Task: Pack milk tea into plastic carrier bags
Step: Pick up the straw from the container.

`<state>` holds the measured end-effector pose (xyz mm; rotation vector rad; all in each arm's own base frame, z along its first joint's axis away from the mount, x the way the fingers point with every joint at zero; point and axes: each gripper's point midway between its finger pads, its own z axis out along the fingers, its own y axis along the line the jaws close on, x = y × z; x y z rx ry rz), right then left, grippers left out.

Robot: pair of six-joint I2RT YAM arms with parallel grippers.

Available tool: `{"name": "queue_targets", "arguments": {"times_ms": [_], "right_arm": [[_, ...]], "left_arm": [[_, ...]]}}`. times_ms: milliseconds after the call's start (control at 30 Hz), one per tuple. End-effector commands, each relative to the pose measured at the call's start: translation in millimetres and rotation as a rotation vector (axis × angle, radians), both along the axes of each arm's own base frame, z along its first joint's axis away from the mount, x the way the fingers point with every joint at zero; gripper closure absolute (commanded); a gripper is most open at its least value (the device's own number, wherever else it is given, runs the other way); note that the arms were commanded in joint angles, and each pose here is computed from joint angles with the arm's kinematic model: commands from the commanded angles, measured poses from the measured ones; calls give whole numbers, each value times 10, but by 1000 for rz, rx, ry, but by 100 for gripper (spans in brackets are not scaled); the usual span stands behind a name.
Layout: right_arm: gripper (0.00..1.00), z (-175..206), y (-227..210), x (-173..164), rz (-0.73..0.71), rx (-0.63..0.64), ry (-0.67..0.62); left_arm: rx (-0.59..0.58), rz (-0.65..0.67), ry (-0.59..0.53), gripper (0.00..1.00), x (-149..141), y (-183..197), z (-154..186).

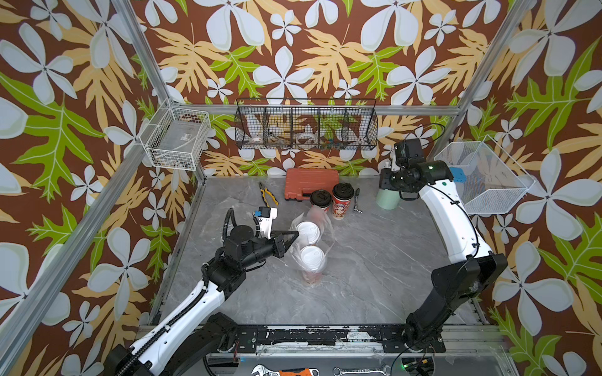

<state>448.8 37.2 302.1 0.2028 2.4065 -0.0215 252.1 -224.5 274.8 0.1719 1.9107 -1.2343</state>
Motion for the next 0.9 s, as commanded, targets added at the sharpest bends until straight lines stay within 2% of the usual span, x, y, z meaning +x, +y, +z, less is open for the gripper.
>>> {"name": "queue_targets", "arguments": {"times_ms": [0, 133, 433, 700, 867], "right_arm": [[46, 47, -171, 301, 2, -11, -89], [47, -61, -272, 692, 18, 8, -127], [53, -185, -422, 1495, 14, -71, -174], [58, -418, -497, 1821, 24, -105, -217], [64, -435, -550, 1894, 16, -144, -234]], "left_arm": [[-15, -4, -13, 100, -5, -5, 34], [-22, -4, -13, 100, -15, -3, 22], [-31, -6, -1, 100, -44, 7, -36], [-42, -7, 11, 100, -52, 5, -49], [-41, -3, 14, 100, -63, 17, -52]]}}
